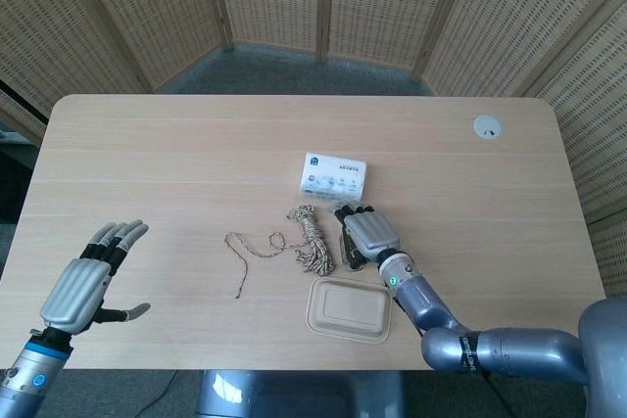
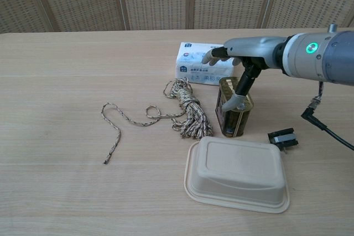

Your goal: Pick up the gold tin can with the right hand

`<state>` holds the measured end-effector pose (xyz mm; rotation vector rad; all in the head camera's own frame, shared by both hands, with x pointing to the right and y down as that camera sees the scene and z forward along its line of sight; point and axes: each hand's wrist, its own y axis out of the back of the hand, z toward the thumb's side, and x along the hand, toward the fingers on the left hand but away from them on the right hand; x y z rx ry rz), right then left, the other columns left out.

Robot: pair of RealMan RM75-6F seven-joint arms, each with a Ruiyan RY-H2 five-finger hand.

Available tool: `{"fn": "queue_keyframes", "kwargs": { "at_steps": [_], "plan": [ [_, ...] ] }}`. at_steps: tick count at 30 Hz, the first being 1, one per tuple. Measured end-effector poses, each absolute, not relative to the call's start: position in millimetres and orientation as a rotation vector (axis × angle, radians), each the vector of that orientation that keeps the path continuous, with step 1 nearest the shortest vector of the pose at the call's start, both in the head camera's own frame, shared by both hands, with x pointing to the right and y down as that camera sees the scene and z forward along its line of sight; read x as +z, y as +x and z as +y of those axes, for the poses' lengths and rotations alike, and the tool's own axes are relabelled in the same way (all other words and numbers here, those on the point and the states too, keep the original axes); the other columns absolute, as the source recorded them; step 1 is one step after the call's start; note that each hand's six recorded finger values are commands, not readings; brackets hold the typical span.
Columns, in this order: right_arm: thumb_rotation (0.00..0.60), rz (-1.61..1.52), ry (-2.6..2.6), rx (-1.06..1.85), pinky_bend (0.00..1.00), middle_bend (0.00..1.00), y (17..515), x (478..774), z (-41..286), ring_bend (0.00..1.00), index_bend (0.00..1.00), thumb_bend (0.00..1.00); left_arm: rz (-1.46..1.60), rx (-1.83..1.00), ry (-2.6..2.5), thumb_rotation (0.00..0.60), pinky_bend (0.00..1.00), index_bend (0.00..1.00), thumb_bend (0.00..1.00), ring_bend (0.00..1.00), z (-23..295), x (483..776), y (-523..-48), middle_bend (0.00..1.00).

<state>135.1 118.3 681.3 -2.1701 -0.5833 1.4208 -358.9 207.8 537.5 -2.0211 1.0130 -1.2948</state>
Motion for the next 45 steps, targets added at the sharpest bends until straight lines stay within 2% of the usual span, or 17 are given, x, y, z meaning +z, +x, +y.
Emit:
{"fn": "queue_keyframes", "kwargs": {
  "at_steps": [7, 18, 26, 39, 45],
  "plan": [
    [0.6, -0.595, -2.147, 1.395, 0.0, 0.0, 122.7, 680.1, 116.1, 0.0, 0.0, 0.09, 1.013, -1.288, -2.024, 0.6, 0.0, 0.0, 0.14, 0.0, 207.8, 537.0, -357.6, 0.0],
    [0.6, -0.587, -2.061, 1.394, 0.0, 0.0, 124.0, 700.9, 105.7, 0.0, 0.0, 0.09, 1.024, -1.3, -2.009, 0.6, 0.0, 0.0, 0.14, 0.0, 209.8, 533.1, -361.7, 0.0],
    [0.6, -0.57, -2.015, 1.431, 0.0, 0.0, 153.0, 713.6, 111.6, 0.0, 0.0, 0.09, 1.018, -1.294, -2.004, 0.6, 0.0, 0.0, 0.14, 0.0, 209.4, 530.9, -359.7, 0.0],
    [0.6, -0.617, -1.943, 1.521, 0.0, 0.0, 204.5, 719.2, 97.8, 0.0, 0.0, 0.09, 1.008, -1.285, -2.003, 0.6, 0.0, 0.0, 0.14, 0.0, 209.2, 528.4, -353.5, 0.0],
    [0.6, -0.612, -1.962, 1.535, 0.0, 0.0, 205.3, 721.2, 98.6, 0.0, 0.0, 0.09, 1.006, -1.275, -2.008, 0.6, 0.0, 0.0, 0.14, 0.0, 209.6, 527.4, -351.2, 0.0]
  ]
}}
